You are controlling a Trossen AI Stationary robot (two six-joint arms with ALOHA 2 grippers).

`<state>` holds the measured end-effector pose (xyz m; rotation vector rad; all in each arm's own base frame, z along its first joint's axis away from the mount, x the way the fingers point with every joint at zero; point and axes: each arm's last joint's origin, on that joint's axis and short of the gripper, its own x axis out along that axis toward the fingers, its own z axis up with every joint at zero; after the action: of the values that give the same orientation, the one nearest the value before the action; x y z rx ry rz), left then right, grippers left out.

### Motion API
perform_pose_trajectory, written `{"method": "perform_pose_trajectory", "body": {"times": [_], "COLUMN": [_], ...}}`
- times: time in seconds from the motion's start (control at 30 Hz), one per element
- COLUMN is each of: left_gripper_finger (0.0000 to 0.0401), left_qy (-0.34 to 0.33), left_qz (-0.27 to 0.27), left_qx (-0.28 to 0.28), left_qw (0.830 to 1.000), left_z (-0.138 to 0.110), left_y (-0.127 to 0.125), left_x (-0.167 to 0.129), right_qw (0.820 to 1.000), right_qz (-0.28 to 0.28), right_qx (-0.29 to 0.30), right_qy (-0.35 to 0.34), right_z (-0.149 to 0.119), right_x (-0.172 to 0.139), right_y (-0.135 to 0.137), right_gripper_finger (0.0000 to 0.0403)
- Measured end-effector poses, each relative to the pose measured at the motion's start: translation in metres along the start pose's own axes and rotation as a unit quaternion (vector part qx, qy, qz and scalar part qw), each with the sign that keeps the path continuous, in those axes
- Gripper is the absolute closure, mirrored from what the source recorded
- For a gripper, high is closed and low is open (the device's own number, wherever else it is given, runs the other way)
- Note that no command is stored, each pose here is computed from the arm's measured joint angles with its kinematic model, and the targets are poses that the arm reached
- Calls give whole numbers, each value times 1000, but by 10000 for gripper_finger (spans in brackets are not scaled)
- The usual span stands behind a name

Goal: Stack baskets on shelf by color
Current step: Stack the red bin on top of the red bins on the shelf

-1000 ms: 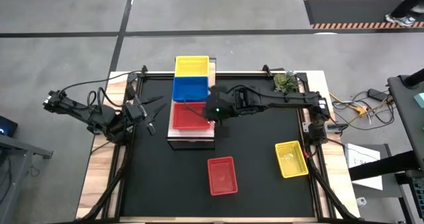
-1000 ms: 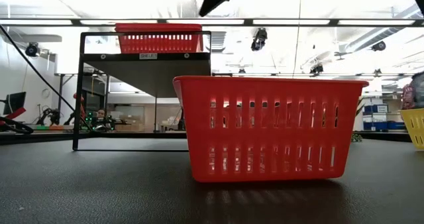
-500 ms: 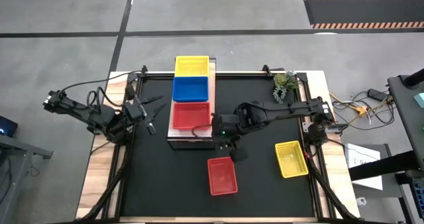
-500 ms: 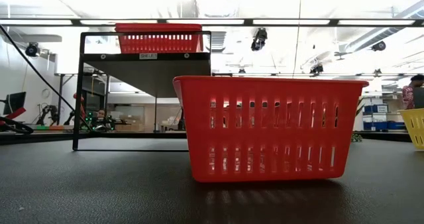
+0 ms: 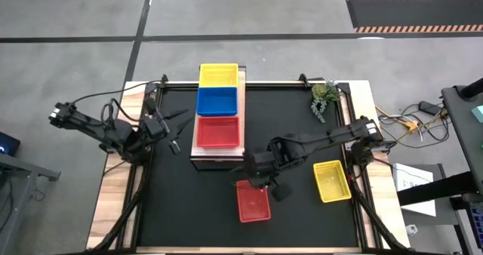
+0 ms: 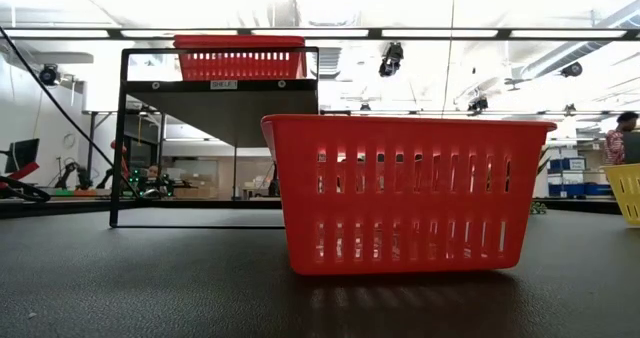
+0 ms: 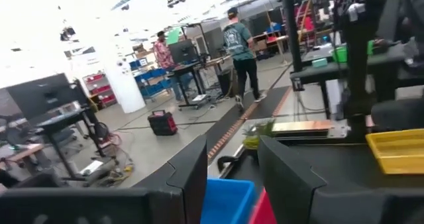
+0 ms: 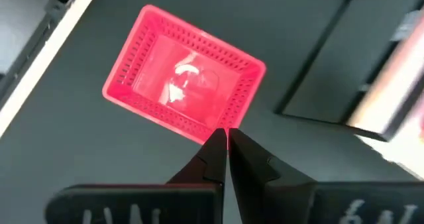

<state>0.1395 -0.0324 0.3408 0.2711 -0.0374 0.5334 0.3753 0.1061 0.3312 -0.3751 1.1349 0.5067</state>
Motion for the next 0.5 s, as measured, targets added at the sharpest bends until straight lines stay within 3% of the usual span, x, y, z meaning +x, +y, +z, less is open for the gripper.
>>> {"method": "perform_pose_trajectory", "body": {"times": [0.4,0.5], "left_gripper_finger": [283,283], "left_qy": [-38,-38], "left_qz": [-108,-116], "left_qx": [-33,-34], "left_qw": [993,992], "left_z": [-1,-2], "left_y": [-35,-41], "left_x": [19,20], "right_qw": [997,992], "right_qz": [24,21], "right_qx": [-73,-124], "right_qy": [14,-16], "right_z": [-10,-6], "right_x": [57,72], "right_y": [22,34], "right_gripper_finger": [394,394]}}
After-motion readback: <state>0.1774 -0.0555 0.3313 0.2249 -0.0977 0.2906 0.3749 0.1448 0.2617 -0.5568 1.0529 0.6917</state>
